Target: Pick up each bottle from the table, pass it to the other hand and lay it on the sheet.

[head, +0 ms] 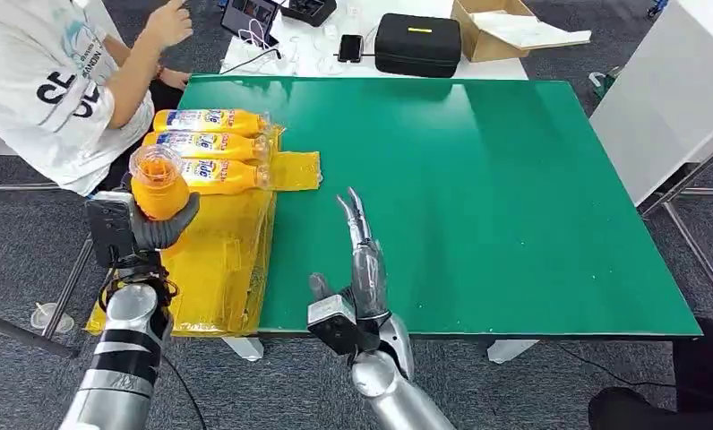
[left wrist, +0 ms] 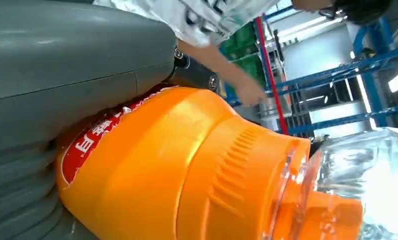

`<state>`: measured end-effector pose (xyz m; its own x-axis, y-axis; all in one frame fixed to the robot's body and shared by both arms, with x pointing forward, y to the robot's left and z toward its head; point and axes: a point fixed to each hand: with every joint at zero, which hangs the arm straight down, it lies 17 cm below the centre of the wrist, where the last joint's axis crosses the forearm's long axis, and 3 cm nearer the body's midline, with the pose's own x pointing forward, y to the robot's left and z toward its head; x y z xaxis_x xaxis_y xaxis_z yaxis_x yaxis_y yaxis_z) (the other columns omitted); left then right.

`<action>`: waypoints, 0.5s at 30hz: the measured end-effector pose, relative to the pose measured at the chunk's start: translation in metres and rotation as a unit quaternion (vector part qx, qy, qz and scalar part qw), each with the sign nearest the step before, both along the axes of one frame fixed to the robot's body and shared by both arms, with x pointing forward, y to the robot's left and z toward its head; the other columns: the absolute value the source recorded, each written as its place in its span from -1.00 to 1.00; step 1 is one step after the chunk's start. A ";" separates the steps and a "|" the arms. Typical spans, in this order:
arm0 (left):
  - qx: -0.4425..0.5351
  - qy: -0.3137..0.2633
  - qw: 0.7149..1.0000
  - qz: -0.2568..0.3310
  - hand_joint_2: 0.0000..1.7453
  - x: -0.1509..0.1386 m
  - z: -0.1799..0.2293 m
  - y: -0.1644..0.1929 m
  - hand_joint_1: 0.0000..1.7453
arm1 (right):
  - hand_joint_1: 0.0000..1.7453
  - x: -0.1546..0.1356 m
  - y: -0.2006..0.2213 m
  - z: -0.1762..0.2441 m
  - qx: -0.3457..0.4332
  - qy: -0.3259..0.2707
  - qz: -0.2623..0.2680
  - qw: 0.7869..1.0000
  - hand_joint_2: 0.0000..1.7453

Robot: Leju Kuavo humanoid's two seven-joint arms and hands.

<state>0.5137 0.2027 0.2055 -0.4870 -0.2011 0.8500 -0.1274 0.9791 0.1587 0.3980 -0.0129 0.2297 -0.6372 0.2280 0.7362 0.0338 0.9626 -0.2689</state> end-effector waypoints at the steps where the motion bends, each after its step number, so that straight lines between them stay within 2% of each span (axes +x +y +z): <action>1: 0.002 -0.001 1.000 0.002 1.00 0.001 0.001 0.000 1.00 | -1.00 -0.001 -0.002 0.003 0.003 -0.004 -0.002 1.000 -1.00; 4: 0.098 -0.020 0.994 0.044 1.00 0.004 0.005 0.001 1.00 | -1.00 -0.003 -0.010 0.012 0.028 -0.013 -0.007 0.999 -1.00; 7: 0.280 -0.031 0.957 0.075 1.00 0.016 -0.004 -0.012 1.00 | -1.00 -0.003 -0.019 0.021 0.061 -0.019 -0.010 0.998 -1.00; 10: 0.447 -0.023 0.894 0.036 1.00 0.026 -0.043 -0.034 1.00 | -1.00 -0.005 -0.026 0.034 0.080 -0.033 -0.011 0.996 -1.00; 12: 0.515 -0.014 0.857 0.005 1.00 0.026 -0.072 -0.039 1.00 | -1.00 -0.006 -0.028 0.038 0.085 -0.038 -0.008 0.996 -1.00; 15: 0.550 0.004 0.835 -0.016 1.00 0.024 -0.099 -0.034 1.00 | -1.00 -0.007 -0.032 0.040 0.088 -0.041 -0.008 0.995 -1.00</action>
